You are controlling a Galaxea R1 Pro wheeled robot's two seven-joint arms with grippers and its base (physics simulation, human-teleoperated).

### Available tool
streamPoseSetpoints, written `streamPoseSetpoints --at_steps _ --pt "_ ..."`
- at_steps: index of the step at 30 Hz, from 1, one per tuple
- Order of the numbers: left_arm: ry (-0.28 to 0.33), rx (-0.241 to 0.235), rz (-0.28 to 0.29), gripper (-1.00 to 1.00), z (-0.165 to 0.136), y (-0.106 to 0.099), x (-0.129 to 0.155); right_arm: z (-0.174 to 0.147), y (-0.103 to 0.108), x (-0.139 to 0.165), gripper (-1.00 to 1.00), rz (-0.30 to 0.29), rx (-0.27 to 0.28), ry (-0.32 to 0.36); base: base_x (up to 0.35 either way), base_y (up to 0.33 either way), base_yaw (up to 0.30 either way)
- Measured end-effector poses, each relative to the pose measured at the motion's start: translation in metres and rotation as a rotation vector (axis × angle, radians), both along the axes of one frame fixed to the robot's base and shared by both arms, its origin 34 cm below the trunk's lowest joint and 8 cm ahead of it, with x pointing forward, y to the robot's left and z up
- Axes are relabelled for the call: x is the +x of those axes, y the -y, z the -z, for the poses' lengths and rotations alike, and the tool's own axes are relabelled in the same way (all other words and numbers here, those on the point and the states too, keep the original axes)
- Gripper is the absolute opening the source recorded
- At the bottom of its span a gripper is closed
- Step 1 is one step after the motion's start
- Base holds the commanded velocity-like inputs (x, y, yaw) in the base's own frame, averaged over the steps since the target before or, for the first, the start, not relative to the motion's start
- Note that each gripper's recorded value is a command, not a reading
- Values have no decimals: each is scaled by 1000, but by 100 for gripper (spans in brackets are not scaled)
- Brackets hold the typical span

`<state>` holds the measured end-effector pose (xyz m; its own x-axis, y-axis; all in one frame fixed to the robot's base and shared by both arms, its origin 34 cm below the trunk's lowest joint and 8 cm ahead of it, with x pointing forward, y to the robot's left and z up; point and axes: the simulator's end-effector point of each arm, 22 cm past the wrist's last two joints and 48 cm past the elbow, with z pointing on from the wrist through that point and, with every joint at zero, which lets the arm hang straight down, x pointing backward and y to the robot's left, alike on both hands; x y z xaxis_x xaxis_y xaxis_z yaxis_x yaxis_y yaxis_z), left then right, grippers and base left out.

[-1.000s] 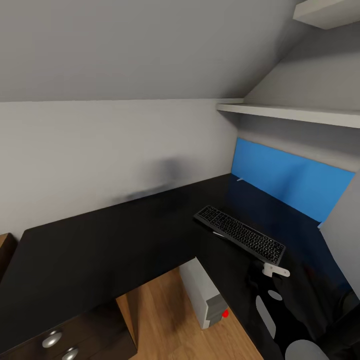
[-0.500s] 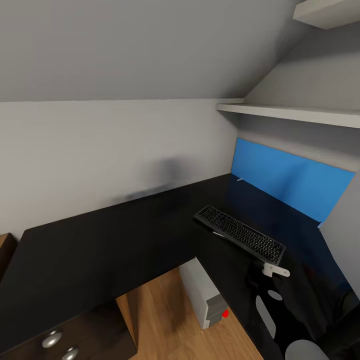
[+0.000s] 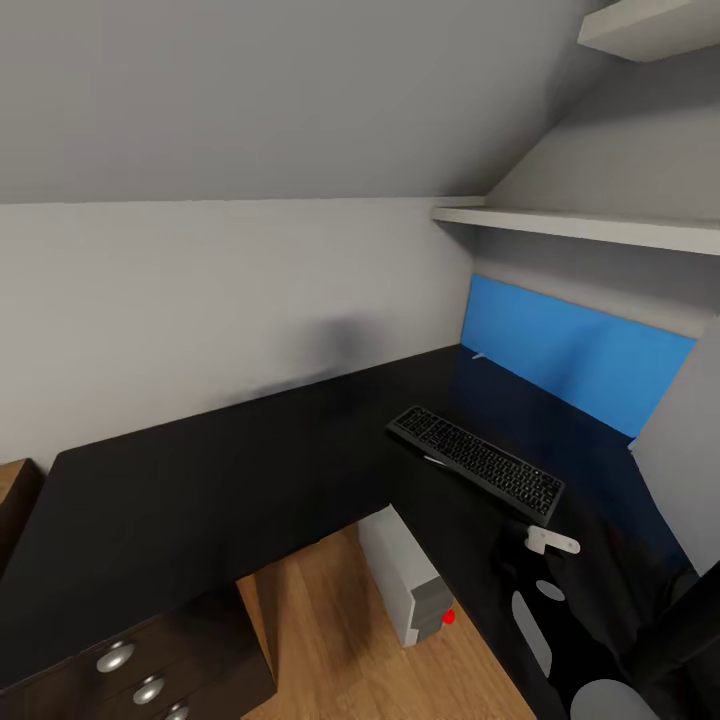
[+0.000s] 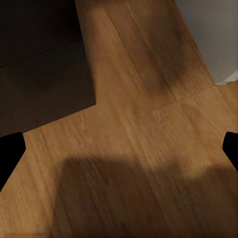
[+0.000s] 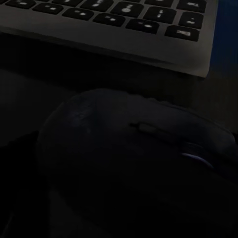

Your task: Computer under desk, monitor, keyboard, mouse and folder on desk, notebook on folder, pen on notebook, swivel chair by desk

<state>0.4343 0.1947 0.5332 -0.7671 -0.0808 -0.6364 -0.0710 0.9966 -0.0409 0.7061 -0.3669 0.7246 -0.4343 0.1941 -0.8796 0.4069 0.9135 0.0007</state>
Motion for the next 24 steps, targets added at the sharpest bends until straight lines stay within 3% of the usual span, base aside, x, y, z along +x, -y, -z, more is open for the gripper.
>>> streamPoseSetpoints --at_steps 24 --pt "0 1 -1 100 0 0 0 0 -7 1 -100 -9 4 1 0 0 0"
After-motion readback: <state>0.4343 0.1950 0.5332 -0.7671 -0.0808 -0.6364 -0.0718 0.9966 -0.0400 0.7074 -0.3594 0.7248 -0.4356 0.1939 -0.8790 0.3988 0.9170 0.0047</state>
